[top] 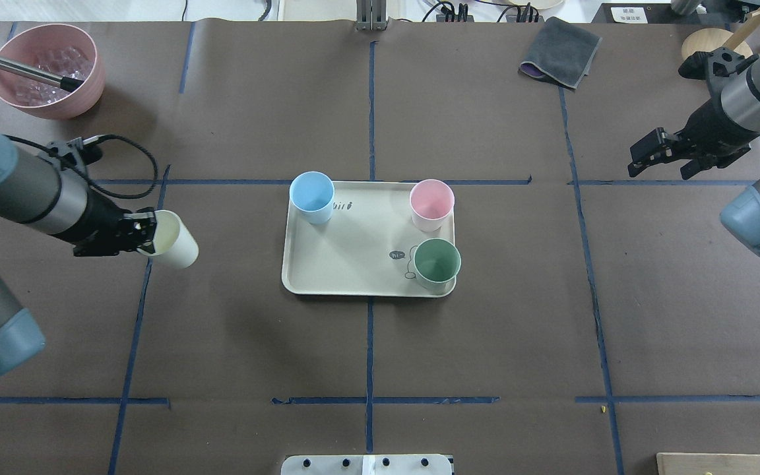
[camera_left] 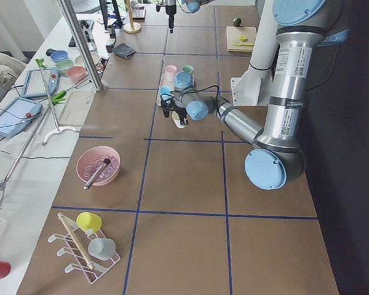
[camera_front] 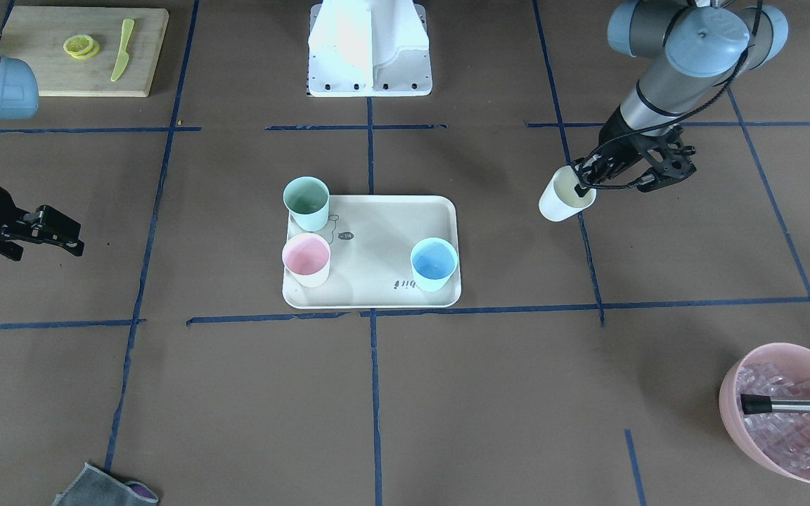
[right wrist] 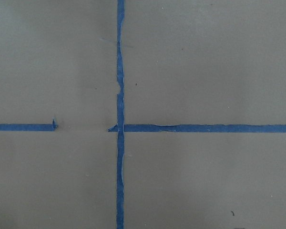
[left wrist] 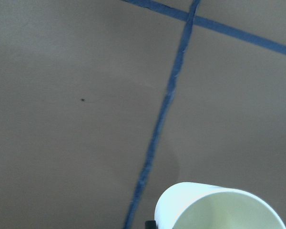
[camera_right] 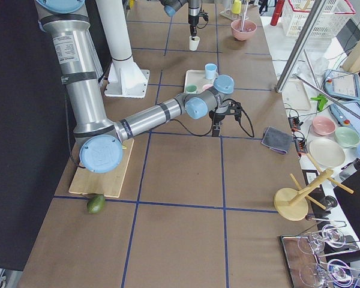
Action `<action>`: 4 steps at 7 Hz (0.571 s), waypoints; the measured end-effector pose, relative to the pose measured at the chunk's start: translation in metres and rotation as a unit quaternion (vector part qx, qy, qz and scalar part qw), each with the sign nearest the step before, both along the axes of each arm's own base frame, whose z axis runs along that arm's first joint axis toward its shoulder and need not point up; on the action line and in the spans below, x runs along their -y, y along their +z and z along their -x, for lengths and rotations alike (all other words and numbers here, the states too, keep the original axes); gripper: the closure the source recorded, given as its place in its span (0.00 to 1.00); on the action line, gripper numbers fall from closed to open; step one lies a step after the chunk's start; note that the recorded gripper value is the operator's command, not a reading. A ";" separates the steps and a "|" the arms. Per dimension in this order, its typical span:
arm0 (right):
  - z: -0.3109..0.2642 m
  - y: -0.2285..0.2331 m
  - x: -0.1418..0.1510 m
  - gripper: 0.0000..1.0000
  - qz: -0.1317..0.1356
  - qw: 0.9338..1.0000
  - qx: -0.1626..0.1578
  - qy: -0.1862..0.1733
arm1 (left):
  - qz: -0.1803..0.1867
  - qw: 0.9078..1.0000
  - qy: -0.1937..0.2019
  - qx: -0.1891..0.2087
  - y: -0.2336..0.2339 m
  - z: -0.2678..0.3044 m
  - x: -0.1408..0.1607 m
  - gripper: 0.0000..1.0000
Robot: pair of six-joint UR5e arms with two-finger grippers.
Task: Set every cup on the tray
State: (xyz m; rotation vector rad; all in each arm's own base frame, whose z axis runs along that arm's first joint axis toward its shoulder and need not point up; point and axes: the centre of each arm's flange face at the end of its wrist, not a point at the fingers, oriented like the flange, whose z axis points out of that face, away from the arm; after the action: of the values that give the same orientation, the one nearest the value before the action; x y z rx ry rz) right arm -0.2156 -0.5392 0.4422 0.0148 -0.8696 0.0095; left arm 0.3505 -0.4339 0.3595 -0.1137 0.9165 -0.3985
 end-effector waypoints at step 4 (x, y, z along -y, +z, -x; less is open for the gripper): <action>0.000 0.001 0.000 0.00 0.000 1.000 0.000 0.000 | 0.066 0.995 -0.056 0.044 -0.126 -0.148 -0.012 0.91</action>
State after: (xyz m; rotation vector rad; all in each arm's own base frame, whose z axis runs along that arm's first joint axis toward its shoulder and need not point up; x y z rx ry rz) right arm -0.2152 -0.5390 0.4428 0.0150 -0.8705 0.0090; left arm 0.4989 -0.4217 0.2334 -0.1653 0.8113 -0.5636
